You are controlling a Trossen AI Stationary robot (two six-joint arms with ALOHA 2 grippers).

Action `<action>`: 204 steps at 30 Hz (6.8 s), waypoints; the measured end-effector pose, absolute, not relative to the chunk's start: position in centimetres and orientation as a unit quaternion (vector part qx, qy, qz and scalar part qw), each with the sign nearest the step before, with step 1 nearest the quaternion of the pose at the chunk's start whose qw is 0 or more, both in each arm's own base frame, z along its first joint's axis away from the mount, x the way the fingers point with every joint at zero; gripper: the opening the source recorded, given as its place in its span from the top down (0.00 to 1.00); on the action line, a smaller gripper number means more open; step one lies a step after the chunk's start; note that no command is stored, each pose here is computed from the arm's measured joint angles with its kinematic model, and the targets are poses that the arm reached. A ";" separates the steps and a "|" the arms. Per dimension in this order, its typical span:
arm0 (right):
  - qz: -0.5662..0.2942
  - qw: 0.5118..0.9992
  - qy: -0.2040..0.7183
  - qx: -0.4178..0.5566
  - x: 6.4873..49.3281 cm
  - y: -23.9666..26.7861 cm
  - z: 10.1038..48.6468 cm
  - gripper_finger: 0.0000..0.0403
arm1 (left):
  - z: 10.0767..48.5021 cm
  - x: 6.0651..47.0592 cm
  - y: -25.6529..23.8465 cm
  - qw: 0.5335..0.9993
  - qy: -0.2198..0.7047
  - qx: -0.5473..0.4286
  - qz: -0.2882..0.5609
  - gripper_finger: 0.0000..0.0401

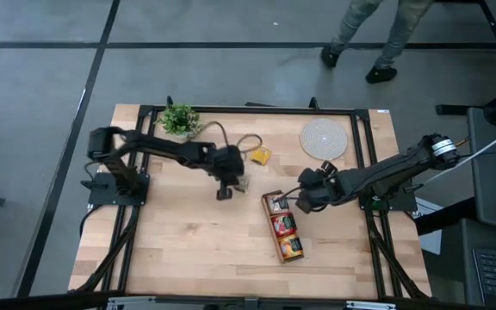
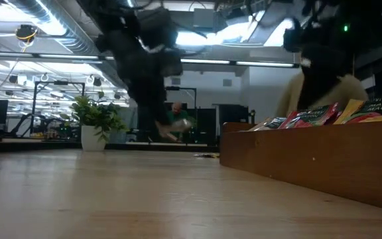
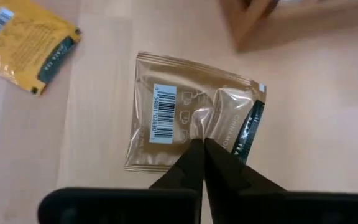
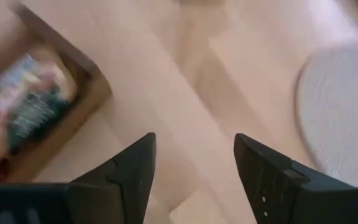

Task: Pick & Place Tea
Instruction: Put the brown tea bag into the left section of the wooden organizer

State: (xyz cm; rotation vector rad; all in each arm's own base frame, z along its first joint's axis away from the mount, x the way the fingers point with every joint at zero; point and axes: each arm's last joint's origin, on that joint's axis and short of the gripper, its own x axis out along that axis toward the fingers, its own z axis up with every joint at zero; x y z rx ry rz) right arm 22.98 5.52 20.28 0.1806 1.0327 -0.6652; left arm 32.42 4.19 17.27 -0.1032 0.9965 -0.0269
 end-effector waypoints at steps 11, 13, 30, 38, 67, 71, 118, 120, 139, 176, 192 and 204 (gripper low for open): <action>-0.138 0.929 0.327 -0.106 23.5 5.6 26.5 0.46 | 23.2 27.8 6.9 0.897 0.268 -0.318 -0.151 0.99; -0.118 0.936 0.295 -0.151 24.1 5.8 27.1 0.46 | 24.2 27.6 6.9 0.892 0.228 -0.339 -0.192 0.99; -0.040 0.958 0.115 -0.259 26.8 6.7 30.0 0.46 | 26.5 29.0 4.0 0.890 0.124 -0.357 -0.256 0.99; -0.025 0.964 0.092 -0.249 28.0 6.3 29.7 0.46 | 26.4 29.7 3.6 0.881 0.113 -0.367 -0.275 0.99; -0.007 0.969 0.067 -0.236 29.6 5.0 29.1 0.91 | 26.3 30.0 3.2 0.883 0.106 -0.363 -0.278 0.99; -0.005 0.969 0.071 -0.237 29.6 5.0 29.0 0.98 | 26.3 30.0 3.2 0.885 0.105 -0.357 -0.279 0.99; -0.108 0.966 0.233 0.042 28.5 4.4 25.7 1.00 | 22.8 29.7 4.9 0.978 0.176 -0.075 -0.088 0.64; -0.114 0.965 0.232 0.034 28.5 4.3 25.7 1.00 | 22.8 29.7 5.1 0.977 0.177 -0.087 -0.084 0.64; -0.140 0.960 0.241 0.019 28.3 4.1 25.5 1.00 | 23.4 29.8 4.7 0.973 0.151 -0.115 -0.133 0.99; -0.155 0.859 0.414 0.260 24.5 4.1 20.9 0.81 | 21.5 28.6 2.9 0.948 0.274 -0.079 -0.141 0.99; -0.192 0.821 0.491 0.219 23.2 2.9 19.5 0.81 | 24.2 33.0 1.7 0.925 0.335 0.050 -0.170 1.00; -0.213 0.789 0.541 0.199 21.7 2.7 19.3 0.81 | 24.3 39.5 0.6 0.814 0.450 0.275 -0.244 1.00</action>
